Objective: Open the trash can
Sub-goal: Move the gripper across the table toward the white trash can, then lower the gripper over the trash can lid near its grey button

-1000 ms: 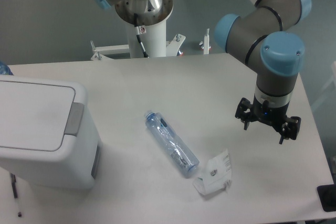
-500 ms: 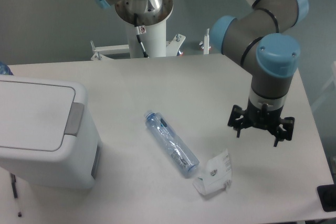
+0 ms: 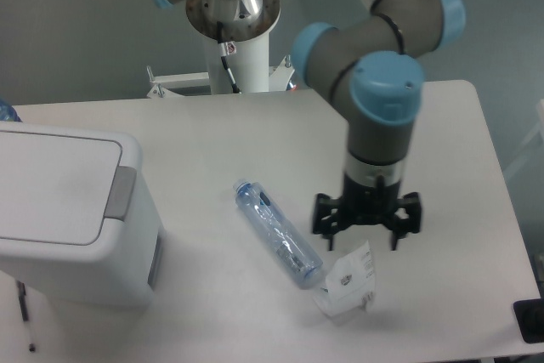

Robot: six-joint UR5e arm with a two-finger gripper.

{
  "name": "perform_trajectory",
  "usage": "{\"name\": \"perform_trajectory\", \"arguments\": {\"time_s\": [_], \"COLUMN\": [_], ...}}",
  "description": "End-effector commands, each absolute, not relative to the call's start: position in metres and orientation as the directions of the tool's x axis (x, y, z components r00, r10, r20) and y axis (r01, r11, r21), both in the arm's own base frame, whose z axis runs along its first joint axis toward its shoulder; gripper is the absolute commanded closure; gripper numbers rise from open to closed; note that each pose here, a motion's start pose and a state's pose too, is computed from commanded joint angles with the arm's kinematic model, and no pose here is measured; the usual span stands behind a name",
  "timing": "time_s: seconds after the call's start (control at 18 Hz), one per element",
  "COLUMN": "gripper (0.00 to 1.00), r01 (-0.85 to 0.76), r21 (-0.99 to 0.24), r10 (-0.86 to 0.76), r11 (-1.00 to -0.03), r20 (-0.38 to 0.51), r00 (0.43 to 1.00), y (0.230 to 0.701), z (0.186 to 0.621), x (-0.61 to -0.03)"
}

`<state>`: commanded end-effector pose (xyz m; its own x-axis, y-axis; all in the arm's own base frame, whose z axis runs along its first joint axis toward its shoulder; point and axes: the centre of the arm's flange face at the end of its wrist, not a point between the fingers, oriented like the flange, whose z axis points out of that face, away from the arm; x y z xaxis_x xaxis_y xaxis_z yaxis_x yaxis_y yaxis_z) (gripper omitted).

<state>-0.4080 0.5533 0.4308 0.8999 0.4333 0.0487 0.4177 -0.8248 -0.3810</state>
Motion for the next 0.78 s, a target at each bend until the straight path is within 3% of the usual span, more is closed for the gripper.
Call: {"name": "perform_trajectory", "arguments": {"time_s": [0.78], "gripper": [0.0], "r01": [0.368], "r21": [-0.512], "r10": [0.325], "r11": [-0.776], "r20": [0.175], "r00": [0.929], "y": [0.585], "z": [0.521], "x": [-0.269]}}
